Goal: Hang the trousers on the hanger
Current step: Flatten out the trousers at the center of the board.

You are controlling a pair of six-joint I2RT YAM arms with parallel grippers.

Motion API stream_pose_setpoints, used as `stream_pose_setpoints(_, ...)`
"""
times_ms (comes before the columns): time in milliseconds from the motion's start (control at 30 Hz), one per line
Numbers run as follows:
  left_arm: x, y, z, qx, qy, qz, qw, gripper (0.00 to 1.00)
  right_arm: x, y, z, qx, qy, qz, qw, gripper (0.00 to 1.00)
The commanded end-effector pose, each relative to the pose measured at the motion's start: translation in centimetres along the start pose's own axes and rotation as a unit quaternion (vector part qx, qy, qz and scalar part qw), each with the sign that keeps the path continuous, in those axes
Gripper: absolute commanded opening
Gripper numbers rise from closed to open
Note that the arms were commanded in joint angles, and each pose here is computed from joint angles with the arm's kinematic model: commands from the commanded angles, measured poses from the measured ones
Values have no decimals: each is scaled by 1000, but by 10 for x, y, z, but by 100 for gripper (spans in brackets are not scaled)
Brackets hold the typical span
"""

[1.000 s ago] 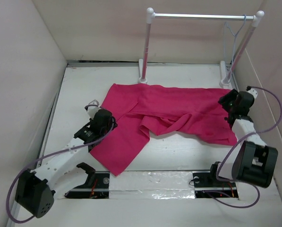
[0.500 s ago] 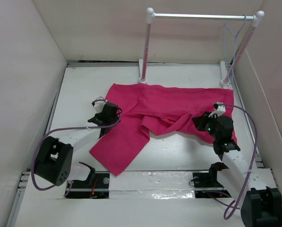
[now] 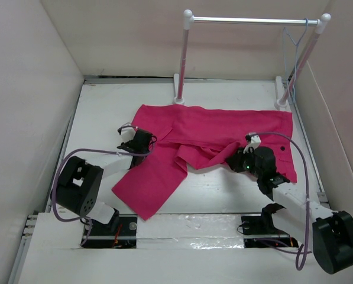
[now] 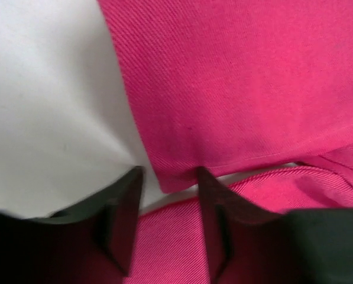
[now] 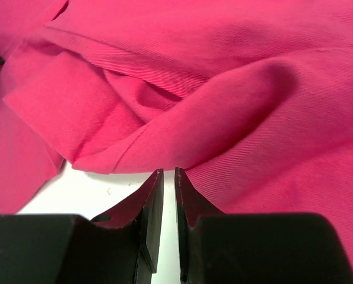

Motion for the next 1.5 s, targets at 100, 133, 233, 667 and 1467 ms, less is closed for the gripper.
stream_pose_setpoints(100, 27, -13, -36, -90, -35, -35, 995, 7, 15, 8, 19, 30, -32, -33, 998, 20)
stream_pose_setpoints(133, 32, -19, -39, -102, -44, -41, 993, 1, 16, 9, 21, 31, -33, -37, 998, 20)
stream_pose_setpoints(233, 50, -30, -45, -128, -78, -54, 987, 0, 17, 12, 30, 35, -36, -36, 998, 20)
stream_pose_setpoints(667, 201, -33, 10, -140, -369, -192, 899, 0, 16, 34, 58, 70, -75, 9, 995, 20)
stream_pose_setpoints(1467, 138, 21, -37, -113, -150, -42, 981, 23, 35, 47, 145, 174, -170, 22, 970, 2)
Point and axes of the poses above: each gripper's point midway between its finger pads, its own y axis out along the fingers, its own z axis along the line the jaws close on, x = y × z, the point moved 8 cm from there along -y, back along the fingers, and after that the axes turned 10 degrees about -y, right-handed, at the moved point
